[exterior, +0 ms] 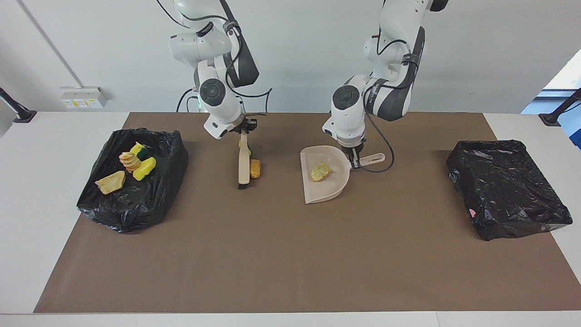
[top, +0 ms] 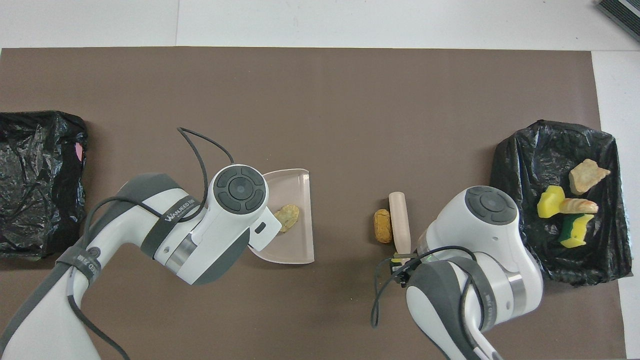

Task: Sweep and dump trash in bin
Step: 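Sweep the remaining crust and sponge into the dustpan with the right gripper's brush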

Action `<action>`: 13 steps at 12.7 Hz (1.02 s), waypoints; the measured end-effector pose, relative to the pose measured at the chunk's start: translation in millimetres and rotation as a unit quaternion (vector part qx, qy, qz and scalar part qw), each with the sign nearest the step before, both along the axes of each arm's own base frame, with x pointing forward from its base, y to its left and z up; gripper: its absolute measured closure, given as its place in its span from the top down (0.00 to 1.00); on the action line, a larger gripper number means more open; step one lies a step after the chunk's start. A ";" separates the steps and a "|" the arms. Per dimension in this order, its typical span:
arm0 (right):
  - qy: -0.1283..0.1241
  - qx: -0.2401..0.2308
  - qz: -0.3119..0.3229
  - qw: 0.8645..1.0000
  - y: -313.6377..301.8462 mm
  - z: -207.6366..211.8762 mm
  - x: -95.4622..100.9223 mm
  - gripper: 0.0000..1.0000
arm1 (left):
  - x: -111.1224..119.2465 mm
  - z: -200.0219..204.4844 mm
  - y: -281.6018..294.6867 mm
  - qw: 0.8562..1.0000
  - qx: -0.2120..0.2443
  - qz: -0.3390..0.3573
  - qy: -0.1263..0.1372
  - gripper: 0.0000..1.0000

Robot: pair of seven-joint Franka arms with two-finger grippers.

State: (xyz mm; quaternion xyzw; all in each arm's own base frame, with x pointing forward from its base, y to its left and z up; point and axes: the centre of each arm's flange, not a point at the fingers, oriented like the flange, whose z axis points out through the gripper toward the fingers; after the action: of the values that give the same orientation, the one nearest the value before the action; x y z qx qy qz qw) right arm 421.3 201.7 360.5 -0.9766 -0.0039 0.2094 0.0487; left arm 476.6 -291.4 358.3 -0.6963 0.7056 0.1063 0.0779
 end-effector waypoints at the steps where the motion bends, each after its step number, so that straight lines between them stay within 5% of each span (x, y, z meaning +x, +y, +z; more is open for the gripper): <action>1: 0.002 0.009 0.001 1.000 12.2 1.6 -0.3 0.26 | -1.6 -0.3 0.1 1.000 0.001 -0.001 0.000 0.32; 9: 0.014 0.120 -0.008 0.993 119.6 -3.1 0.3 0.26 | -10.2 -4.0 1.3 1.000 0.000 -0.004 -0.001 0.32; 13: 0.012 0.152 -0.026 0.988 140.6 8.1 19.2 0.26 | -13.6 -5.9 2.2 1.000 0.001 -0.004 0.000 0.32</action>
State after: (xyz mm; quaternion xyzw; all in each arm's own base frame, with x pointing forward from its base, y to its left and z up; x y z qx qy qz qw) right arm 440.6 342.3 368.6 -0.9552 -0.0099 0.2166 0.2015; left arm 463.0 -289.2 352.4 -0.6934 0.7083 0.1060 0.0791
